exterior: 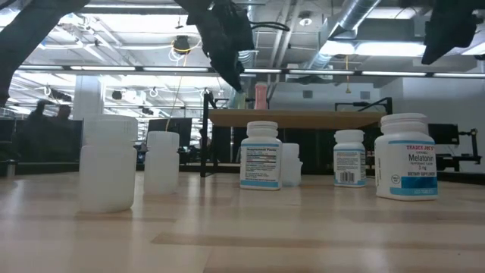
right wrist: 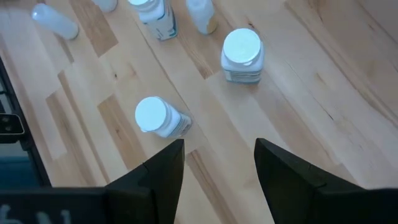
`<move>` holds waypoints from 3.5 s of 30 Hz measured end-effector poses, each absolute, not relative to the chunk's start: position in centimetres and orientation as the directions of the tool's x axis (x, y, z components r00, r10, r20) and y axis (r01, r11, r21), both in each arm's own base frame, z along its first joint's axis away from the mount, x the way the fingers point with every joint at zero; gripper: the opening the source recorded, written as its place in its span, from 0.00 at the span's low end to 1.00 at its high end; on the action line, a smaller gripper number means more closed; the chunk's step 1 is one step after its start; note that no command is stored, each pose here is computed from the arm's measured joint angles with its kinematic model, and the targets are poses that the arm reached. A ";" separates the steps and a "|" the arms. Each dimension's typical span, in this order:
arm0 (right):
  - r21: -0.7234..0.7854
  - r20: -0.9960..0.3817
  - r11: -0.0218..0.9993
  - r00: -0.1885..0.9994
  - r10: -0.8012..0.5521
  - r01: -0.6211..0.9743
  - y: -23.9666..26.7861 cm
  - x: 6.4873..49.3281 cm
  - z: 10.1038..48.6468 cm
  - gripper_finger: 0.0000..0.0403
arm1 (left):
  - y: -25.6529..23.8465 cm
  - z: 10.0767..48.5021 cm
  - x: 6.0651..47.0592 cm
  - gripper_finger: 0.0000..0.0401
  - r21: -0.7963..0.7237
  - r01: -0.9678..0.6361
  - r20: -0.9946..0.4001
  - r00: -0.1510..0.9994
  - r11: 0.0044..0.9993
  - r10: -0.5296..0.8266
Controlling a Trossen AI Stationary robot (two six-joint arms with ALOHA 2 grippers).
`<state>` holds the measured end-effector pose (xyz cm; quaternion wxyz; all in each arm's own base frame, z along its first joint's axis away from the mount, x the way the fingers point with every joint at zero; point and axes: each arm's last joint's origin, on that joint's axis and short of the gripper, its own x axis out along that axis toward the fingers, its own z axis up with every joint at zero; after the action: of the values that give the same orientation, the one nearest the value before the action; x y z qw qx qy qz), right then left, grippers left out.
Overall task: Pick and place medicine bottles onto shelf by color
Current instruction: Put the blue pill bottle on the shelf, then adjust the orange pill bottle on the shelf
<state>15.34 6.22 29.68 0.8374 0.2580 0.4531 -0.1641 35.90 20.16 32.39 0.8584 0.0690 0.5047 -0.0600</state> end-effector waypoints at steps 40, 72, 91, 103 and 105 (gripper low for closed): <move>0.291 -0.841 0.811 0.540 -0.036 0.507 6.2 15.4 29.7 0.54 | 20.3 32.3 36.5 0.47 0.129 0.167 -0.859 0.511 0.977 0.026; 0.187 -0.673 0.821 0.679 -0.294 0.540 1.5 20.4 30.4 0.54 | 13.4 40.2 33.9 0.41 -0.030 0.050 -0.914 0.404 0.998 -0.048; -0.018 -0.527 0.849 0.717 -0.456 0.528 -7.3 28.6 27.1 0.53 | 2.3 48.6 26.8 0.19 0.050 0.039 -0.791 0.611 0.998 0.016; -0.070 -0.571 0.843 0.671 -0.473 0.534 -9.2 31.7 26.3 0.36 | -0.9 47.5 19.2 0.06 -0.017 -0.041 -0.749 0.662 0.999 0.014; -0.080 -0.585 0.836 0.654 -0.480 0.543 -9.7 31.9 26.3 0.33 | -1.2 46.6 18.9 0.04 -0.019 -0.057 -0.725 0.688 0.998 0.025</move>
<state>31.92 -9.66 26.34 0.9079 0.0512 0.3061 -0.2818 18.95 -1.15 46.56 0.9185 -0.0197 0.3944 0.0223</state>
